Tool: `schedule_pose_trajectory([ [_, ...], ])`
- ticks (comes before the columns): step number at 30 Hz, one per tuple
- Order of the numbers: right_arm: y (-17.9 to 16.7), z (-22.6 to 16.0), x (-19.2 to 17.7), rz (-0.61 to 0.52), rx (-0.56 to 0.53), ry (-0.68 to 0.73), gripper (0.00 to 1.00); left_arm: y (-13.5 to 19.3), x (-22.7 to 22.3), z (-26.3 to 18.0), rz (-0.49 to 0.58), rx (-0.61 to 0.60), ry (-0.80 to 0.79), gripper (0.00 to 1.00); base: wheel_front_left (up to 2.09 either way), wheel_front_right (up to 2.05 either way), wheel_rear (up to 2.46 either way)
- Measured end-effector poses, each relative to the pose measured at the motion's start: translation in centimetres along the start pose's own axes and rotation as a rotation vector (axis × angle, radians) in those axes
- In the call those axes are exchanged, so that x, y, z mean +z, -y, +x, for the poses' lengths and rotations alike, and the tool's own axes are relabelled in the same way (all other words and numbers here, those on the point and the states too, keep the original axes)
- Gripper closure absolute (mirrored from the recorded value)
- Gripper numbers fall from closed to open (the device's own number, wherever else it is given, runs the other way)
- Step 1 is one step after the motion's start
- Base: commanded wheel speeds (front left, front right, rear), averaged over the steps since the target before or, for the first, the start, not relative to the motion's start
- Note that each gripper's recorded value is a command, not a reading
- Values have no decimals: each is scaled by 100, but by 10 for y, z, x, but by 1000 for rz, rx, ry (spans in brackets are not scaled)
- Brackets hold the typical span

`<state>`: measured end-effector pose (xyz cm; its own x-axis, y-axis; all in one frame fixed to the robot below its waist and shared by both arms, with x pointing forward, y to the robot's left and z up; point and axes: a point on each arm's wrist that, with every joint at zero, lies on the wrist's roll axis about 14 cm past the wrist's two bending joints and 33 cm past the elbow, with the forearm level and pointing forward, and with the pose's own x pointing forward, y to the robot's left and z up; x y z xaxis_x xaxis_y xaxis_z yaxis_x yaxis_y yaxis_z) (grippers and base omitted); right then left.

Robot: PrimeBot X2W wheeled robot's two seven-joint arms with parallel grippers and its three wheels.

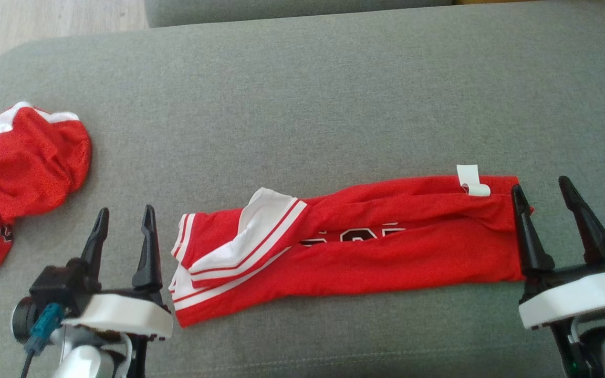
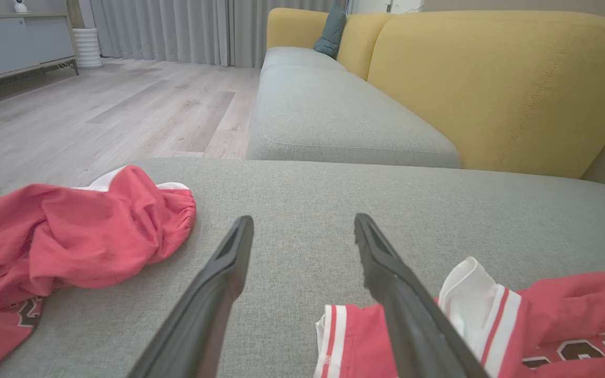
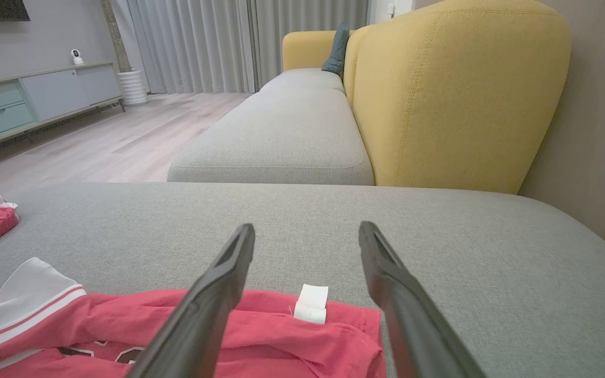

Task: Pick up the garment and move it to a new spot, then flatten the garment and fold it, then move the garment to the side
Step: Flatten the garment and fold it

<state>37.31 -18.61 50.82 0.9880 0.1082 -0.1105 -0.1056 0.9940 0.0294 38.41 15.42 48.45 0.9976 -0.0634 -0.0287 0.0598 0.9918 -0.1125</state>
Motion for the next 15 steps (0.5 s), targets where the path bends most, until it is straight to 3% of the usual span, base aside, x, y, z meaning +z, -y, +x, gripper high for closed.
schedule_pose_trajectory([
  [15,1,0,-12,28,-1,-36,0,-4,0,-2,-6,13,-2,0,0,0,0],
])
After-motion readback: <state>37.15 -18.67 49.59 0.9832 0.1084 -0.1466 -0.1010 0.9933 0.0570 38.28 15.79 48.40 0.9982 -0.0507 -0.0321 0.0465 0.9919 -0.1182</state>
